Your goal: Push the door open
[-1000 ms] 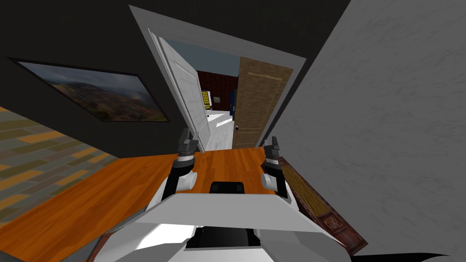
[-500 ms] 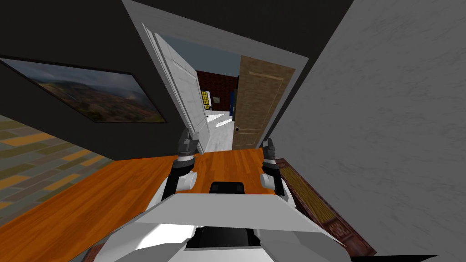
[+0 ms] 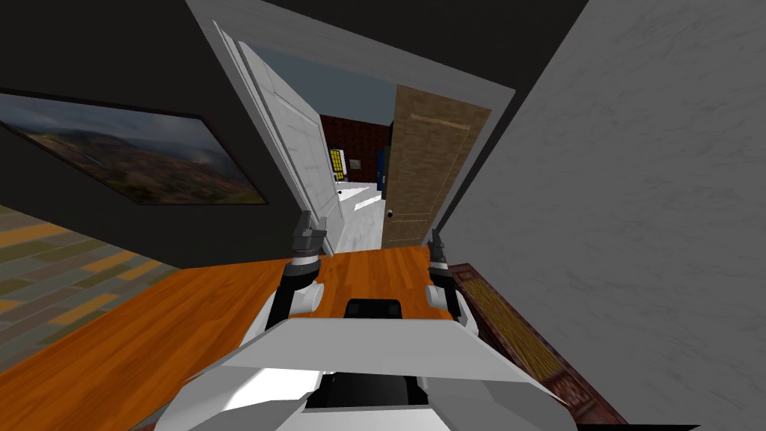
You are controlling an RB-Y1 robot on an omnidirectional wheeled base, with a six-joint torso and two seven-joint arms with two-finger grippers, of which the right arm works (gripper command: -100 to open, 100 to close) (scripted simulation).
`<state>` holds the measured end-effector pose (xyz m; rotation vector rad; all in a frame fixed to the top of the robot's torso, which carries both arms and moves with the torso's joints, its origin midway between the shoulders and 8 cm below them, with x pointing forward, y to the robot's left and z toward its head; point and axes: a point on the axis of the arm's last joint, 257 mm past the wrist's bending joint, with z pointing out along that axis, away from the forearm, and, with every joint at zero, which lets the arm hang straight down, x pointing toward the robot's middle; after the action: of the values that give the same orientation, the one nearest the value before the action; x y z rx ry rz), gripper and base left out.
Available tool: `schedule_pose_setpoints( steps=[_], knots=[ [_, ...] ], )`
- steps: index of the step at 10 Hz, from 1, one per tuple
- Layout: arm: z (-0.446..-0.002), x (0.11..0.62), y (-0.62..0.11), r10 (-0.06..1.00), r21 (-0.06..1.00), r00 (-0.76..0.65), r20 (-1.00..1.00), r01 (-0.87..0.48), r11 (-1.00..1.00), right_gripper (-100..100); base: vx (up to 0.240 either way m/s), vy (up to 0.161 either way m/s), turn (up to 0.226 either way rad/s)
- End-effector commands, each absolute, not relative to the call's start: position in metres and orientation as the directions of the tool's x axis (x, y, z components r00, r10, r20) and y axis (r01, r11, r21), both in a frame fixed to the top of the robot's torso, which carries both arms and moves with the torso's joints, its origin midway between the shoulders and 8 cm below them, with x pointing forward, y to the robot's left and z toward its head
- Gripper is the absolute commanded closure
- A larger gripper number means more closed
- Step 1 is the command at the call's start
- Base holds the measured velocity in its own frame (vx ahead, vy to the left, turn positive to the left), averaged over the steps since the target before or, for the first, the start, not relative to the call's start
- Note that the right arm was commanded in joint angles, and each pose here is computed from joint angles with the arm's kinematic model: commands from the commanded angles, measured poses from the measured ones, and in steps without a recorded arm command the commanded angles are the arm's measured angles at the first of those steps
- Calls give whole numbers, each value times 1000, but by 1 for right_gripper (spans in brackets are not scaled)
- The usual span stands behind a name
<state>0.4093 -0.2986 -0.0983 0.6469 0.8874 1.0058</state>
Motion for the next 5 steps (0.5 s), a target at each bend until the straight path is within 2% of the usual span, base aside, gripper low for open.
schedule_pose_setpoints(
  steps=[1, 5],
  knots=[
    [-109, 413, -299, 890, 791, 262, -372, -412, 452, -100, 95, 28, -13],
    [-138, 424, -297, 833, 753, 269, -484, -356, 553, -100, 101, 15, -13]
  ],
)
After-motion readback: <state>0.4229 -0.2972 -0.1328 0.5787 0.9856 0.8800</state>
